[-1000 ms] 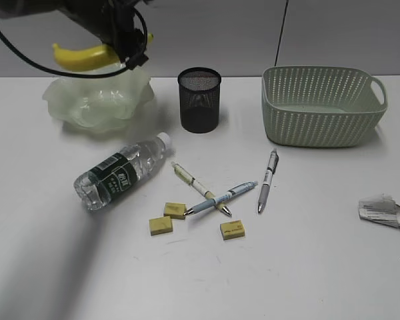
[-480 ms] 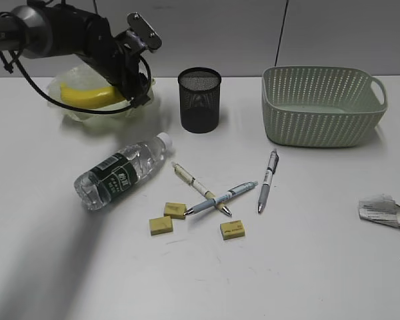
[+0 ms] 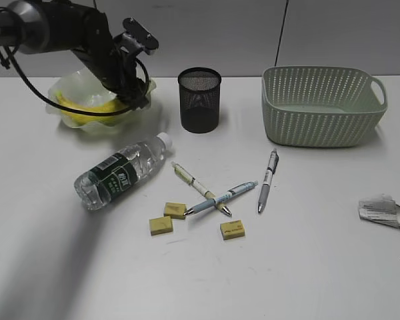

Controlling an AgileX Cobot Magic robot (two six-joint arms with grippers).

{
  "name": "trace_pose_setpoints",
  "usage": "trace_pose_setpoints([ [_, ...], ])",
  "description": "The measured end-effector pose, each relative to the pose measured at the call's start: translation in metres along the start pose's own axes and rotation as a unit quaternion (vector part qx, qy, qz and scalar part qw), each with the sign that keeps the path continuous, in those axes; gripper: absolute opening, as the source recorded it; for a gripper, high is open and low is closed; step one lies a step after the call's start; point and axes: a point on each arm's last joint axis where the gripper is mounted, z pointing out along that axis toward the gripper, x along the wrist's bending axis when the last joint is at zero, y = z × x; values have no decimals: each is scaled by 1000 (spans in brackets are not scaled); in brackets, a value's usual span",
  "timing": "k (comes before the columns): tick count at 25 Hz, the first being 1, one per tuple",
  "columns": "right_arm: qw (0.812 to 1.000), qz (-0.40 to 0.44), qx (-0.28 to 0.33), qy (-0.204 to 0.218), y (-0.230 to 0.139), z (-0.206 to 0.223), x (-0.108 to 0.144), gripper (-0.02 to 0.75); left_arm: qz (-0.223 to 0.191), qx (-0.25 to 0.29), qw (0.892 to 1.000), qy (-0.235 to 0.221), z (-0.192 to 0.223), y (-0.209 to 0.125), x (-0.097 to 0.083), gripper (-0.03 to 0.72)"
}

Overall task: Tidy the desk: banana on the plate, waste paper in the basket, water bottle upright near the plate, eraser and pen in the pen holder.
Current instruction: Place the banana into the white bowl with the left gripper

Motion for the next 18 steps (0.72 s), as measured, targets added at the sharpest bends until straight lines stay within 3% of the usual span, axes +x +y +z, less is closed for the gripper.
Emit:
trace_pose_setpoints([
  [7, 1000, 0, 0, 0, 0, 0, 0, 454, -21, -11, 1000, -8, -30, 11, 5, 356],
  [13, 1000, 0, 0, 0, 0, 0, 0, 454, -28, -51, 998, 12, -78, 29, 17, 419],
  [18, 1000, 0, 0, 0, 0, 0, 0, 454, -75, -46, 996, 9, -130, 34, 23, 431],
])
